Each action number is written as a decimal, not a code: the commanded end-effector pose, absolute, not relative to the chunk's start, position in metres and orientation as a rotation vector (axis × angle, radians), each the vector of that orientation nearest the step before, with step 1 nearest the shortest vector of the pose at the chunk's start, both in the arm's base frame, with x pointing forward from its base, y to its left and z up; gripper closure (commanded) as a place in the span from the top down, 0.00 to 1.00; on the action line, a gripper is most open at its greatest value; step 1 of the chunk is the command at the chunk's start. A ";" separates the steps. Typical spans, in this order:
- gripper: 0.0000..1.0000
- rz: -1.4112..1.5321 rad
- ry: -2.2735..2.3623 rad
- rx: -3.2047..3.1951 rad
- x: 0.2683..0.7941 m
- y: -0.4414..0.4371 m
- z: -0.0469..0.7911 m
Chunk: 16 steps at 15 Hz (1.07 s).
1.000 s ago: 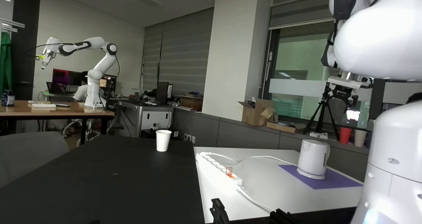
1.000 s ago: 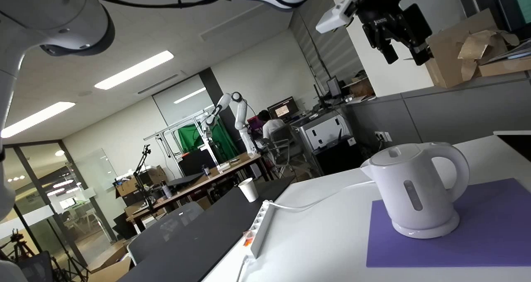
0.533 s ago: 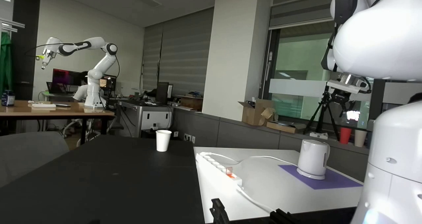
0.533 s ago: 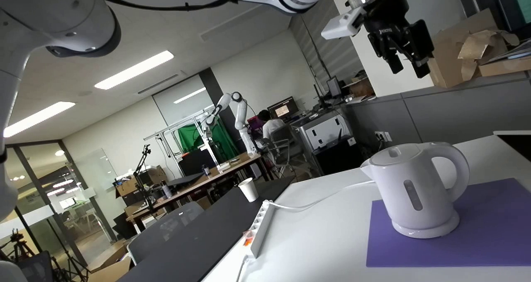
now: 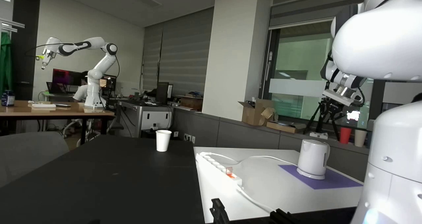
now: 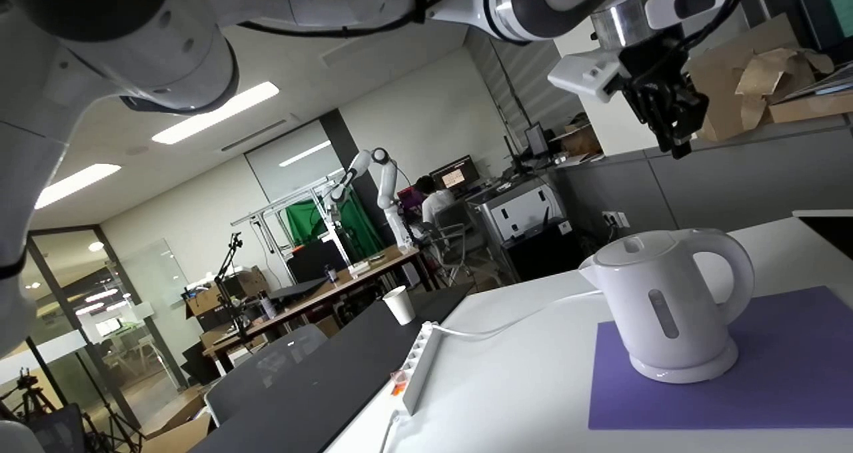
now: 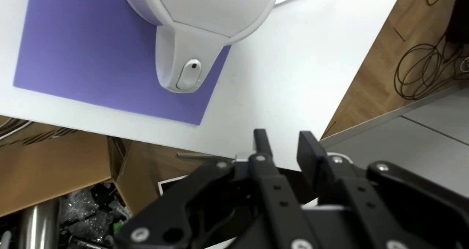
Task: Turn on the kettle
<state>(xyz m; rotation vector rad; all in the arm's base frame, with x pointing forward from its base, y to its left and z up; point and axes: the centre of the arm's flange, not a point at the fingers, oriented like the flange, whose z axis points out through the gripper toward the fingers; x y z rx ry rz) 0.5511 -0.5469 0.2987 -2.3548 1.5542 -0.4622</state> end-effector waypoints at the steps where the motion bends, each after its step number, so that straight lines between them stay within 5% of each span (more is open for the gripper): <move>1: 0.00 -0.460 1.598 -2.294 0.587 -0.570 0.288; 16: 0.00 -0.209 1.782 -2.536 0.604 -0.574 0.225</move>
